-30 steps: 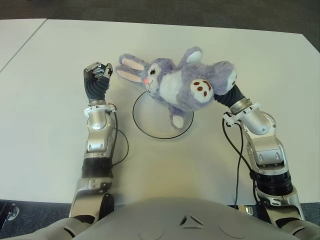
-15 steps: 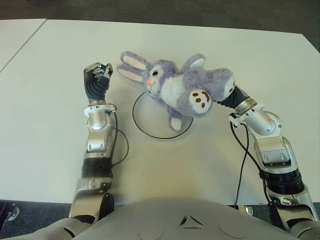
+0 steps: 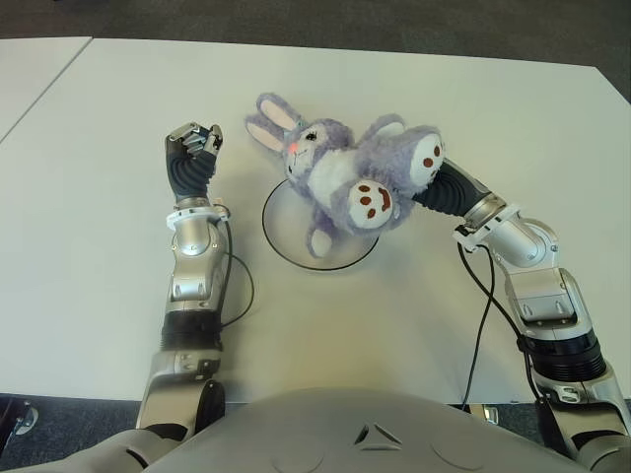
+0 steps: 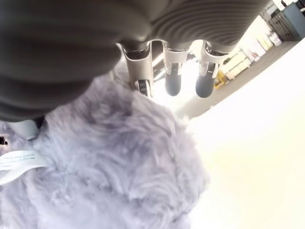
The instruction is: Put the doll into the plate.
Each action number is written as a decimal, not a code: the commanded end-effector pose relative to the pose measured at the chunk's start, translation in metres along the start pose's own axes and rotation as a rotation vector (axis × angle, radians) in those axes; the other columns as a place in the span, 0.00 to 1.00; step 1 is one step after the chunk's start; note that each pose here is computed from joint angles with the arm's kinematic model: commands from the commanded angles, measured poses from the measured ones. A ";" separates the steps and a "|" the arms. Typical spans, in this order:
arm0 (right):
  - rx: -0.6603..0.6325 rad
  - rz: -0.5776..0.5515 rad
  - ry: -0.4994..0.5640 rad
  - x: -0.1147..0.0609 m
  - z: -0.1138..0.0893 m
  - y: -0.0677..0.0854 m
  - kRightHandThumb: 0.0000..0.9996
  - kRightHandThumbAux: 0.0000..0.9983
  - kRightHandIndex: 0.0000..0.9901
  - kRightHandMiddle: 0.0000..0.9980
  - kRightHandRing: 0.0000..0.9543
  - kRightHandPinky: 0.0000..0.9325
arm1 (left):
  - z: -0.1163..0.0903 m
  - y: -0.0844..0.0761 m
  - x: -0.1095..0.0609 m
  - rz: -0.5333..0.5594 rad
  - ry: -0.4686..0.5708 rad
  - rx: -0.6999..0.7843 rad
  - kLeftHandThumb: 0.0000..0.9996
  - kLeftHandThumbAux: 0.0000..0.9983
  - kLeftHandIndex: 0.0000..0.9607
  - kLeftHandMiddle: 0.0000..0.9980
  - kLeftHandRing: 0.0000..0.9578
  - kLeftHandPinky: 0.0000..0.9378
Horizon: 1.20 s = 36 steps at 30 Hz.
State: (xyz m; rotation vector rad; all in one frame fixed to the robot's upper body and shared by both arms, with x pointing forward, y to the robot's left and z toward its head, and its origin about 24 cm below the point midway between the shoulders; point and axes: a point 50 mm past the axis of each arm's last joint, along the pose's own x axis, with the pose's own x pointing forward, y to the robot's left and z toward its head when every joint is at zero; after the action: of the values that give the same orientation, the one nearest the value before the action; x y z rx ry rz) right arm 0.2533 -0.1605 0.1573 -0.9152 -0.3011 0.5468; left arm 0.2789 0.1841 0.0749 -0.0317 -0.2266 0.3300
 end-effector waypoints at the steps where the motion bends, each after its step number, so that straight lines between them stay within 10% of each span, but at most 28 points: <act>1: -0.012 0.040 0.012 -0.001 -0.005 0.003 0.54 0.25 0.00 0.00 0.00 0.00 | -0.023 0.001 -0.016 0.020 0.105 0.003 0.71 0.71 0.46 0.88 0.93 0.93; 36: -0.151 0.150 0.011 -0.003 -0.009 -0.002 0.57 0.21 0.00 0.00 0.00 0.00 | -0.023 -0.002 -0.017 0.012 0.106 -0.011 0.71 0.71 0.46 0.88 0.92 0.93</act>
State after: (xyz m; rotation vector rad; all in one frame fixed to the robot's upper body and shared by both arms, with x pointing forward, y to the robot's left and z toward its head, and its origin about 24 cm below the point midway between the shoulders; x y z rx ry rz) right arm 0.2548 -0.1674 0.1567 -1.0541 -0.2990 0.6323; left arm 0.2791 0.1830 0.0751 -0.0330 -0.2281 0.3255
